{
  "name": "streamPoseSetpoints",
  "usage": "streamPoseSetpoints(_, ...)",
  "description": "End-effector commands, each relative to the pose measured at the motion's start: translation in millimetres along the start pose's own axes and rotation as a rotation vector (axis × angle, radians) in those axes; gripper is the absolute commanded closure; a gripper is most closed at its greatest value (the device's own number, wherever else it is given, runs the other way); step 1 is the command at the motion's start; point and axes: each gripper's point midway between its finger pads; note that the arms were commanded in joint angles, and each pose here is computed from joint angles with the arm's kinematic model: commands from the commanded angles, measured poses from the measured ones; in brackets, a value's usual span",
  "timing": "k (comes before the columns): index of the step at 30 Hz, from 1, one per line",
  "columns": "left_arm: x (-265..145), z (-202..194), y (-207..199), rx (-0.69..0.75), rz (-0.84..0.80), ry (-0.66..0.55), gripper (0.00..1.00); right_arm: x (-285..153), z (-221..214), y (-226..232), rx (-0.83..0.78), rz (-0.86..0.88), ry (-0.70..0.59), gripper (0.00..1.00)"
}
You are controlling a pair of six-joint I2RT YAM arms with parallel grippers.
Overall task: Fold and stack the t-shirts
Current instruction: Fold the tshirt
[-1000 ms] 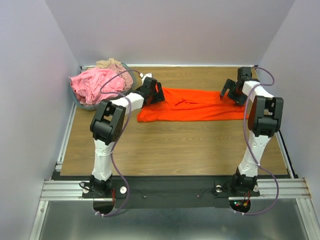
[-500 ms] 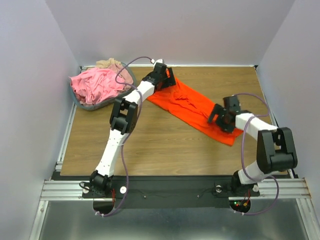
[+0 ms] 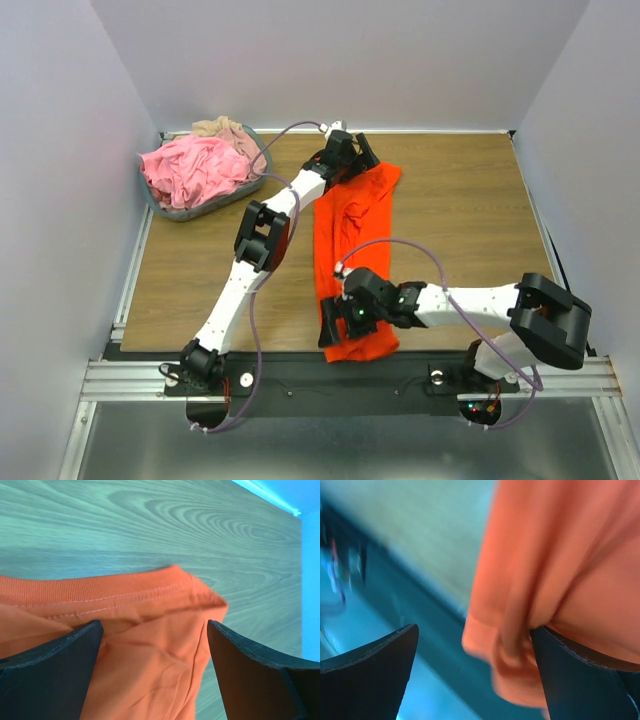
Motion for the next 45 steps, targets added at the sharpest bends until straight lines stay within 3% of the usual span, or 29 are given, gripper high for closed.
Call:
streamPoseSetpoints(1,8.6,-28.1,9.8,-0.067,0.029,0.063,0.01,-10.1,-65.3,36.9,-0.148,0.133,0.248,0.0)
streamPoseSetpoints(4,7.8,-26.1,7.5,-0.077,0.027,0.059,0.01,-27.5,-75.8,61.5,-0.208,0.233,0.274,0.0)
streamPoseSetpoints(8,8.3,-24.2,6.1,-0.078,0.022,0.05,0.01,-51.4,-55.6,77.8,-0.239,0.269,0.152,0.0)
streamPoseSetpoints(17,10.3,6.1,-32.3,-0.106,-0.116,-0.038,0.01,-58.9,-0.2,49.3,-0.147,-0.024,-0.074,0.0)
streamPoseSetpoints(23,0.1,31.1,-66.0,-0.085,-0.231,-0.092,0.01,-64.4,63.5,-12.8,0.028,-0.163,-0.186,0.0)
streamPoseSetpoints(26,-42.5,61.7,-117.3,-0.005,-0.337,-0.115,0.01,-69.1,109.6,-57.9,0.073,-0.277,-0.252,0.0)
streamPoseSetpoints(29,-97.4,98.0,-160.4,0.081,-0.39,-0.171,0.01,-77.8,162.2,-67.8,0.079,-0.308,-0.321,0.0)
streamPoseSetpoints(33,-177.2,111.2,-188.4,0.202,-0.421,-0.174,0.01,-88.2,227.8,-84.9,0.102,-0.354,-0.406,0.0)
streamPoseSetpoints(35,-205.0,111.6,-182.2,0.232,-0.381,-0.188,0.01,-88.4,251.6,-96.3,0.104,-0.374,-0.423,0.0)
streamPoseSetpoints(38,-265.3,91.3,-140.8,0.247,-0.27,-0.191,0.01,-77.4,291.5,-111.1,0.062,-0.445,-0.448,0.0)
streamPoseSetpoints(40,-284.6,75.1,-116.2,0.218,-0.216,-0.192,0.01,-58.6,303.3,-132.4,0.073,-0.507,-0.431,0.0)
streamPoseSetpoints(45,-336.6,-9.8,-41.8,0.167,-0.143,-0.129,0.01,-45.0,343.1,-158.4,0.048,-0.586,-0.458,0.0)
Point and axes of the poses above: each gripper's point midway between its finger pads, its own x axis out along the fingers, its own y axis along the line the jaws close on, z = x × y, and after that the axes turned 1 degree about -x, right-handed
